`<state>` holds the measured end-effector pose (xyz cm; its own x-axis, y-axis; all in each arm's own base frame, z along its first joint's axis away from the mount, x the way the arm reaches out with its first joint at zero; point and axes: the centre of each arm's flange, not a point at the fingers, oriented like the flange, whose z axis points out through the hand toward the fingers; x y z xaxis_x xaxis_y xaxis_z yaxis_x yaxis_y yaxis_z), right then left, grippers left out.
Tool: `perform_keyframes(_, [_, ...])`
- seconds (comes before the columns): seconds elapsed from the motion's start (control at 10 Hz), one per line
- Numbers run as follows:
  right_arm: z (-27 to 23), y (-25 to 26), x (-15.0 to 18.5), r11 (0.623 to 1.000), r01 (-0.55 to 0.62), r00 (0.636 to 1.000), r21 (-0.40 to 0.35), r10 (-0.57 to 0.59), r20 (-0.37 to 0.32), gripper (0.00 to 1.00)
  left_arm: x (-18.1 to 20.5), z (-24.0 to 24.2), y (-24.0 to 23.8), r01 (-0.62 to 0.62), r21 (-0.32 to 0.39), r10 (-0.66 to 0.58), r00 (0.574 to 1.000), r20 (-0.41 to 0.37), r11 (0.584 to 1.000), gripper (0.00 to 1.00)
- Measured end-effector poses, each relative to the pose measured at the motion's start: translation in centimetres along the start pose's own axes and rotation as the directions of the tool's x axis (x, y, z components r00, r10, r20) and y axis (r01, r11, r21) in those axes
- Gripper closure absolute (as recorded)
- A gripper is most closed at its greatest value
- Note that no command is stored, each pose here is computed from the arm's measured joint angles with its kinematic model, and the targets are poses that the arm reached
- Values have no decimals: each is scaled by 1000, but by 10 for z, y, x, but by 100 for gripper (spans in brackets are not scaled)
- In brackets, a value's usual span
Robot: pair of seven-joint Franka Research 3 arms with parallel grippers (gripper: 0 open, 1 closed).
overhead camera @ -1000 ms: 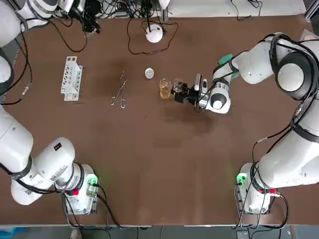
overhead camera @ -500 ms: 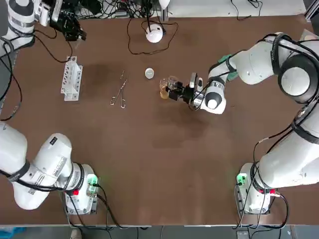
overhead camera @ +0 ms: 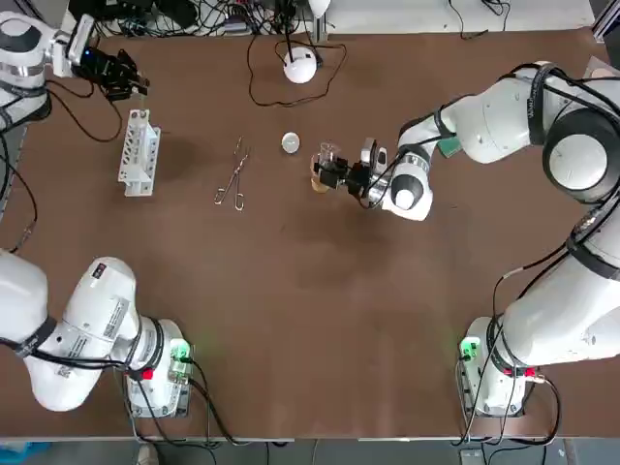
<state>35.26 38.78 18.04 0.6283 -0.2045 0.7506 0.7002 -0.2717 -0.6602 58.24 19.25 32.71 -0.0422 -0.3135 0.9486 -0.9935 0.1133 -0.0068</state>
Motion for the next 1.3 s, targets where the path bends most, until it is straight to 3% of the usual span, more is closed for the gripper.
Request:
perform_keyframes(0.5, [7, -10, -4, 990, -136, 990, -31, 136, 23, 61, -49, -31, 29, 72, 86, -49, 969, -243, 994, 79])
perform_keyframes(1.0, [14, -12, -2, 967, -238, 969, -86, 243, 52, 61, -90, -47, 48, 126, 152, -70, 940, -334, 980, 79])
perform_keyframes(1.3, [17, -13, 1, 954, -281, 956, -102, 287, 56, 61, -106, -51, 53, 92, 185, -24, 940, -339, 978, 79])
